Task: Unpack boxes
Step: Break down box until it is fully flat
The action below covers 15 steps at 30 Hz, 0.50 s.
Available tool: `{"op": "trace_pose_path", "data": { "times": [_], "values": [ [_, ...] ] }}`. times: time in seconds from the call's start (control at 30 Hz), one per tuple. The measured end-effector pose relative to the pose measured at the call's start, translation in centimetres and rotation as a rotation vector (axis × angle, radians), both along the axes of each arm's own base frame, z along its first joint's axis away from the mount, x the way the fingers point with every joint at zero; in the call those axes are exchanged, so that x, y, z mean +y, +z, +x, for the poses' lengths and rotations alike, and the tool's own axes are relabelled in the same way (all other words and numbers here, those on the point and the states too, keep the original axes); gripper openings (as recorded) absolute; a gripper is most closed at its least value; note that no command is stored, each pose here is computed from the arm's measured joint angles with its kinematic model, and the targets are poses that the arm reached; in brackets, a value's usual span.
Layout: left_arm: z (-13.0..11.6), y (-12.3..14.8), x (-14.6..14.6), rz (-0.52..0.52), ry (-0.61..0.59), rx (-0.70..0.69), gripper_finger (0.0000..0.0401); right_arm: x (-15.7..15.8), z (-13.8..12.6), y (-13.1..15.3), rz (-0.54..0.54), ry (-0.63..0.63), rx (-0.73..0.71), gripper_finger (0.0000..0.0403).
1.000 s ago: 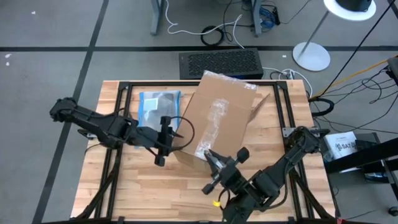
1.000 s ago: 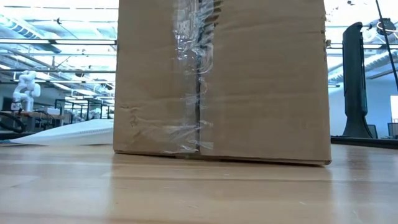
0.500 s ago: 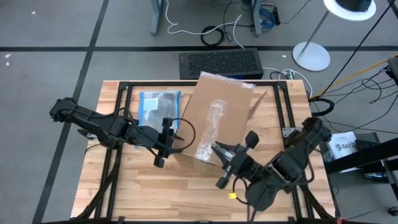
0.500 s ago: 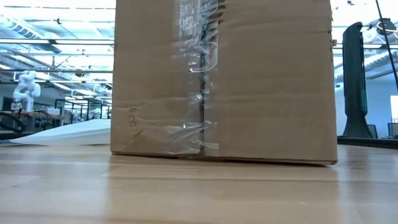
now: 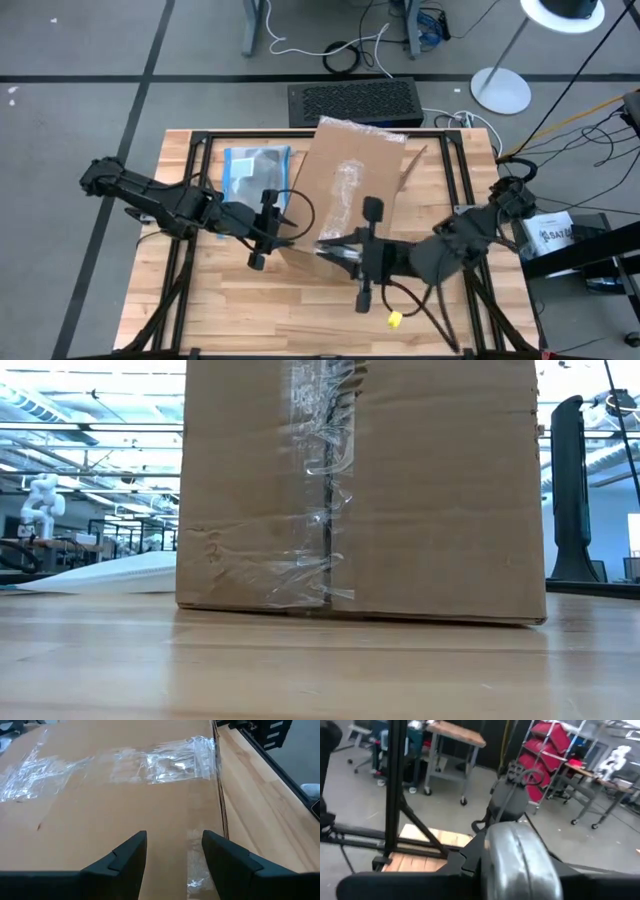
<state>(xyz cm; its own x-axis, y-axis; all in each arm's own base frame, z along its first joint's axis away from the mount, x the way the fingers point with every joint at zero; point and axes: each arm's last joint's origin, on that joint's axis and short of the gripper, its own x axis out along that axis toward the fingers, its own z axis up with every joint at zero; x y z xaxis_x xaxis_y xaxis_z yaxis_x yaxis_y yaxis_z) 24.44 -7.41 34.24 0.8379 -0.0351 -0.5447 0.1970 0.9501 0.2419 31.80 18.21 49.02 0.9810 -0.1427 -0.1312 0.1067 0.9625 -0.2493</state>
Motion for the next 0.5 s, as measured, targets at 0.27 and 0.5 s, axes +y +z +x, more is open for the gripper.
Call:
{"op": "trace_pose_path", "data": {
  "times": [0.27,0.5],
  "values": [
    [0.0,-0.1,0.2,0.003,0.007,0.012,0.0200,-1.8,2.3,-3.1,0.002,0.040,0.103,0.0067],
    [-0.1,-0.1,0.4,0.006,0.019,0.021,0.0200,-3.2,1.4,-3.4,0.007,0.046,0.103,0.0067]
  ]
}}
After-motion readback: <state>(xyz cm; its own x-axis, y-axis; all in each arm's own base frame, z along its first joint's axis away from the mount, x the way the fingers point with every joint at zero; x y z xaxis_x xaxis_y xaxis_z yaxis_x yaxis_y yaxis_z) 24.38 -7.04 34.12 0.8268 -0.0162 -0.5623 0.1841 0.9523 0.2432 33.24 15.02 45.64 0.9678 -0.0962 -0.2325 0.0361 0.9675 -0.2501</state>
